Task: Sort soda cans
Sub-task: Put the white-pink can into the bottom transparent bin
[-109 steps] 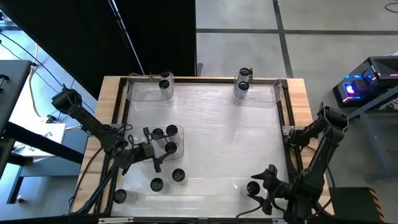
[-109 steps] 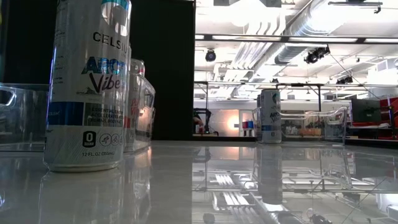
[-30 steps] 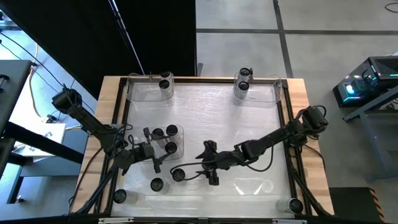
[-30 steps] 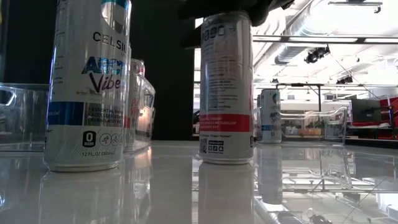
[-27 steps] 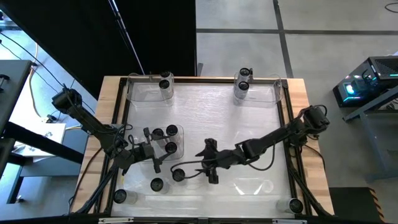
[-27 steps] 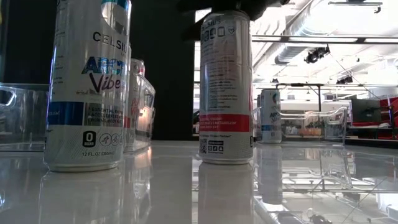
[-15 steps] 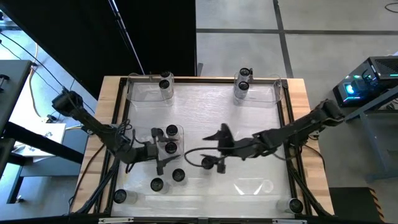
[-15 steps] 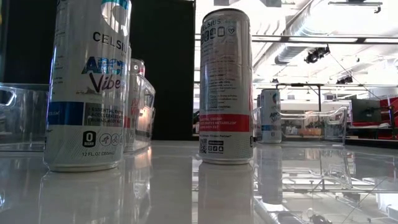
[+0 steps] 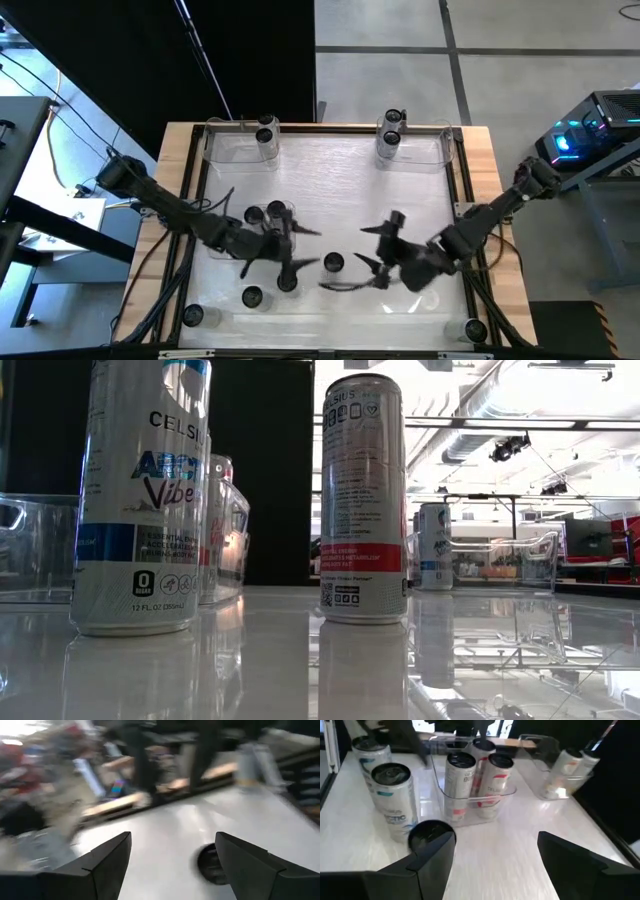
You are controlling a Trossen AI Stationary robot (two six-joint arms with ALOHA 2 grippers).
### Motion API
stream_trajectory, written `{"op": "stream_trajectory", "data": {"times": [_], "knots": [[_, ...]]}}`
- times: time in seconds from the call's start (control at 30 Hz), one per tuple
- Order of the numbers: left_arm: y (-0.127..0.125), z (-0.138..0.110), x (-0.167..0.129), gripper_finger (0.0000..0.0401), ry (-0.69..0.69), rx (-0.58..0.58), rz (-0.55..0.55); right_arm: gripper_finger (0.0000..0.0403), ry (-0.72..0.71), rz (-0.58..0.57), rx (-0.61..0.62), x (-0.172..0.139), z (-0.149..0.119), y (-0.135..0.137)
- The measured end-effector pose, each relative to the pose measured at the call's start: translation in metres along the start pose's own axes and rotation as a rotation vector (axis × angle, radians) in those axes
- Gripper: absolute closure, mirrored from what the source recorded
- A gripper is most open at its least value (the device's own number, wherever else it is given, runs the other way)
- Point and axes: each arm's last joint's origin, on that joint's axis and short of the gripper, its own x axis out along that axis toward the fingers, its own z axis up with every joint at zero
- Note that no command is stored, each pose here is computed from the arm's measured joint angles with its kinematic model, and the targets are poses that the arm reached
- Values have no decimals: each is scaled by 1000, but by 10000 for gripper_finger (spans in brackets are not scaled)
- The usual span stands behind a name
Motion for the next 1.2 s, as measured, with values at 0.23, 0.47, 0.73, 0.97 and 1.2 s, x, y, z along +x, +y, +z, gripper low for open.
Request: {"op": "stream_trajectory", "data": {"times": [0.23, 0.47, 0.73, 0.97, 1.2], "knots": [[-7, 9, 20, 119, 28, 148, -62, 121, -93, -58, 81, -42, -17, 23], [-3, 22, 39, 112, 72, 99, -118, 121, -178, -70, 125, -65, -24, 34], [5, 22, 52, 82, 148, -82, -170, 121, -190, -66, 140, -69, -28, 38], [11, 17, 54, 71, 200, -199, -134, 121, -179, -83, 108, -61, -36, 49], [0, 8, 62, 70, 234, -296, -148, 121, -164, -80, 123, -56, -45, 58]]}}
